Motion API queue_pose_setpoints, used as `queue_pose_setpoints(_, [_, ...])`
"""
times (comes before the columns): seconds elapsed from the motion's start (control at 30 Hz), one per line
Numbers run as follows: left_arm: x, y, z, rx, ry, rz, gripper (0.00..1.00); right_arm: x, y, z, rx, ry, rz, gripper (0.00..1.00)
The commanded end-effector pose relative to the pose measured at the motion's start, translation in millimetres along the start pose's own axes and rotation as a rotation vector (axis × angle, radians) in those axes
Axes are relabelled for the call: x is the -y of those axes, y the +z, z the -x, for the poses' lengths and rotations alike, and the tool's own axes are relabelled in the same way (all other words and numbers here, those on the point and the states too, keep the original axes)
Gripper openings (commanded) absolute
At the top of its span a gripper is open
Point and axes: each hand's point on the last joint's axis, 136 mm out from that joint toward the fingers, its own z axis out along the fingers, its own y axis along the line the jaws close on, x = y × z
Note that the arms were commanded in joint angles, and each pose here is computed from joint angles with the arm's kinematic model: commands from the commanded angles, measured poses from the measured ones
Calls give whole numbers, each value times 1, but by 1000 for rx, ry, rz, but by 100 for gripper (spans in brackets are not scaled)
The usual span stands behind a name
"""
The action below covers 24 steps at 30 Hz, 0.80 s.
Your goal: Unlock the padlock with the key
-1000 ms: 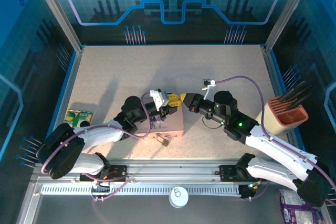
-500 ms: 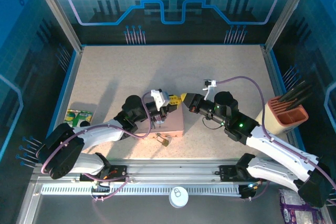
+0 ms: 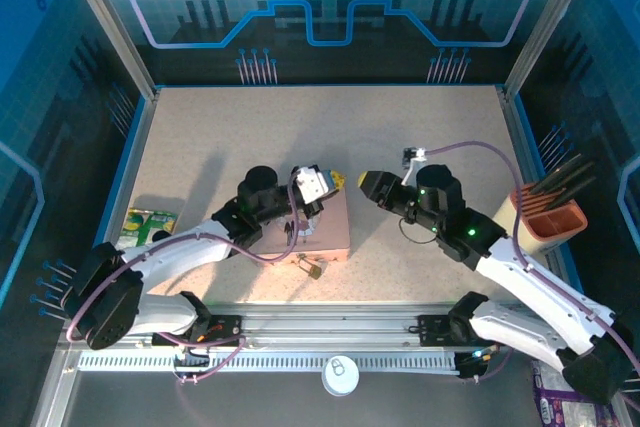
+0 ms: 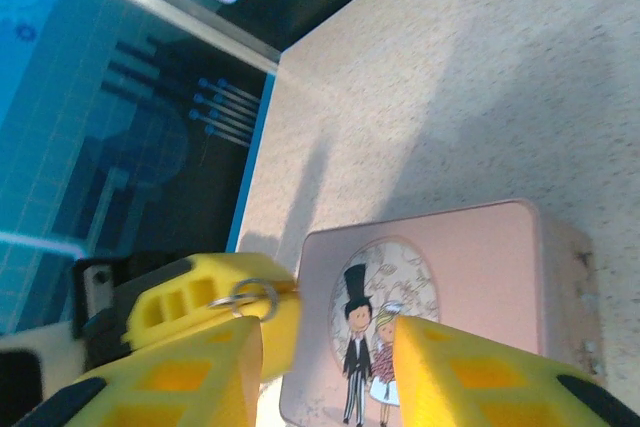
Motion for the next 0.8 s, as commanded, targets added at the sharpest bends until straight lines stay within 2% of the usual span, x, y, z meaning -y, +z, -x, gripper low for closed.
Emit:
queue_pose_setpoints(0.0, [-1,-3,-5,-72,290,-3,0,8,-11,-3,-39,72,-18,40])
queue_pose_setpoints(0.2, [12,1,-12,-90,583,-112,0,1,-2,-16,-121,231,32,38])
queue_pose_setpoints(0.53, [18,6,-14,-108,708,-199,0,-2,8,-34,-157,365,43,31])
queue_pose_setpoints(0.77, [26,12,-21,-136,753,-227,0,-5,15,-42,-175,397,64,30])
